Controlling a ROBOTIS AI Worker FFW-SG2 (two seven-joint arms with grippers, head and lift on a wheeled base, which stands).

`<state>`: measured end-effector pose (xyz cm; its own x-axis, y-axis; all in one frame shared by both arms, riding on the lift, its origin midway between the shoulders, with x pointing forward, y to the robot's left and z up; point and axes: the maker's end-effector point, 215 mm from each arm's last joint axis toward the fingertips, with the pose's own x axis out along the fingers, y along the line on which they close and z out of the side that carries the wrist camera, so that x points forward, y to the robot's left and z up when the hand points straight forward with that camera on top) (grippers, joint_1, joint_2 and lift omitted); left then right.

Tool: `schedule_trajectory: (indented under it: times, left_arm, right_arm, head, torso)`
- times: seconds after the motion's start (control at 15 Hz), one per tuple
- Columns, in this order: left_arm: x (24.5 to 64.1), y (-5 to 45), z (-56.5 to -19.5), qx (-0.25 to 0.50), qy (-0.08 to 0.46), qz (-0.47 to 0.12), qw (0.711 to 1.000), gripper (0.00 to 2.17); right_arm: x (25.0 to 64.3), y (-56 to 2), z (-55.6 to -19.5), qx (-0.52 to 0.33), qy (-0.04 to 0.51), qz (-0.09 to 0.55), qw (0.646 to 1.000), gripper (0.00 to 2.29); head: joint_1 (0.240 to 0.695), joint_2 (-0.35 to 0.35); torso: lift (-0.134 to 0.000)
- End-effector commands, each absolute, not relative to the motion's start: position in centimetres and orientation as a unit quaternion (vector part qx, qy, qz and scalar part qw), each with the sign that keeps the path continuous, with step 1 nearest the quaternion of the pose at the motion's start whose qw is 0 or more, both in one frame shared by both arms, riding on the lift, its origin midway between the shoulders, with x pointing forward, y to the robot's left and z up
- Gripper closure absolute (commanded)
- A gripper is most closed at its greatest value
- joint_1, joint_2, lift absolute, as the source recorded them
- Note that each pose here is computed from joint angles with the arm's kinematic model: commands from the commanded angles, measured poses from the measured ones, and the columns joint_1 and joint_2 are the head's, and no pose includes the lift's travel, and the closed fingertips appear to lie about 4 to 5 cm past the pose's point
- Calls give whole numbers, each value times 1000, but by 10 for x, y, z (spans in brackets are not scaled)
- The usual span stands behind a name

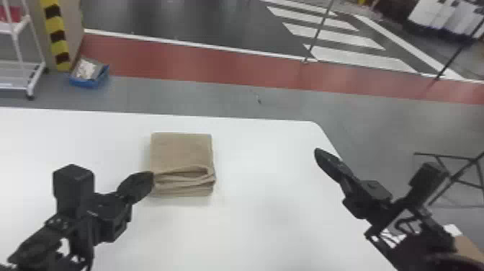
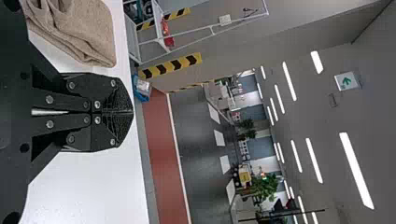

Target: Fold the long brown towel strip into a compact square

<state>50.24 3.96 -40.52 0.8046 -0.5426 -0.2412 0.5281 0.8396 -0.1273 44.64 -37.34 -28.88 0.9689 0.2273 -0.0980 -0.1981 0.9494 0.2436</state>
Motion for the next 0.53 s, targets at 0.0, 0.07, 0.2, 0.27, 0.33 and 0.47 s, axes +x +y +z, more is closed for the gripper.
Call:
schedule_trajectory:
  times: [0.0, 0.07, 0.2, 0.27, 0.33, 0.47]
  left_arm:
    - [506, 71, -373, -16, 118, -262, 958, 1848]
    - [509, 84, -360, -10, 106, -251, 962, 1848]
    - [511, 105, -353, -5, 99, -236, 967, 1848]
    - [511, 112, -356, -3, 102, -230, 968, 1848]
    - [510, 113, -359, -2, 106, -230, 967, 1848]
    - [510, 115, -364, 0, 110, -228, 967, 1848]
  right_arm:
    - [479, -368, -292, 106, 74, 109, 986, 1811]
    - [499, -362, -294, 109, 74, 115, 985, 1811]
    - [541, -343, -307, 118, 83, 131, 981, 1814]
    - [563, -323, -320, 122, 94, 143, 978, 1814]
    - [581, -310, -328, 120, 91, 152, 977, 1814]
    - [613, -272, -339, 129, 83, 176, 972, 1821]
  head:
    - [695, -350]
    - [695, -350]
    - [695, -324]
    - [695, -286]
    - [695, -262]
    - [695, -216]
  torso:
    - [-124]
    - [-124]
    - [-124]
    - [-124]
    - [-124]
    - [-124]
